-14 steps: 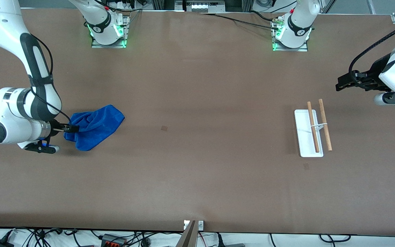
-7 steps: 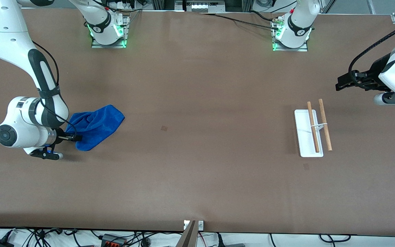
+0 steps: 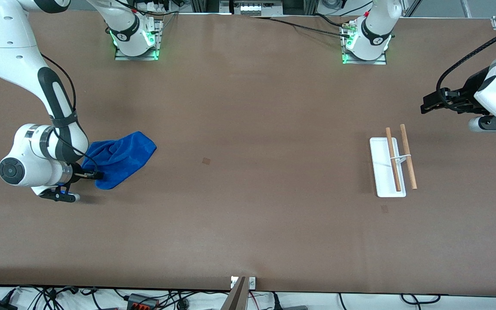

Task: Pass towel and hang on rack
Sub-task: 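Close the right gripper on the blue towel's edge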

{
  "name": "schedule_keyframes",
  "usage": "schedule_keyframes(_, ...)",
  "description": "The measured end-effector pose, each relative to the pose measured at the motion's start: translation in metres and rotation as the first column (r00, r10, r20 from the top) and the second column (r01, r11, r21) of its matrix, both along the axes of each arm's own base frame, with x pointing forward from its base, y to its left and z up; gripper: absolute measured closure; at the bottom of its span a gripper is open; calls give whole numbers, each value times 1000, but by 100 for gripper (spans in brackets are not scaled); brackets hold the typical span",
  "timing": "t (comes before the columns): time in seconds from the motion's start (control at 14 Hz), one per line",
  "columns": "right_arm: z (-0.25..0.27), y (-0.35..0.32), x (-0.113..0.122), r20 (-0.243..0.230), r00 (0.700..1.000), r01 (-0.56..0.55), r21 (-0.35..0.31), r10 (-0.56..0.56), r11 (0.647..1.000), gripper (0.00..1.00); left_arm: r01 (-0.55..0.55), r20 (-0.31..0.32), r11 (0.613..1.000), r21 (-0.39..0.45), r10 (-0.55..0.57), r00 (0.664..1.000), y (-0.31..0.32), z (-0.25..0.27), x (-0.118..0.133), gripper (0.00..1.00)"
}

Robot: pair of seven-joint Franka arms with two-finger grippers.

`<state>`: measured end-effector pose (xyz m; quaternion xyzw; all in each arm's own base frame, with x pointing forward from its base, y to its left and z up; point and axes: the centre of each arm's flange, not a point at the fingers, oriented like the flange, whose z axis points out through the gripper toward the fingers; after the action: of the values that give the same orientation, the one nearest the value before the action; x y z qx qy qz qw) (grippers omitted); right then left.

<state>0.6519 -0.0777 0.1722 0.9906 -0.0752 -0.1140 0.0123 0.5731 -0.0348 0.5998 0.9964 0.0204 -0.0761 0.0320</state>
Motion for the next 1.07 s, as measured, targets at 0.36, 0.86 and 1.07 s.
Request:
schedule_keyframes(0.36, 3, 0, 2, 3, 1000, -28, 6, 28, 1000, 48, 4, 0, 1000, 0, -4, 1000, -1, 0, 0, 0)
schedule_keyframes(0.86, 9, 2, 4, -6, 994, -109, 28, 109, 994, 93, 4, -30, 1000, 1, -4, 1000, 2, -2, -4, 0)
schedule_keyframes(1.07, 56, 23, 16, -64, 988, -140, 51, 143, 989, 93, 8, -44, 1000, 1, -8, 999, 0, -3, -5, 0)
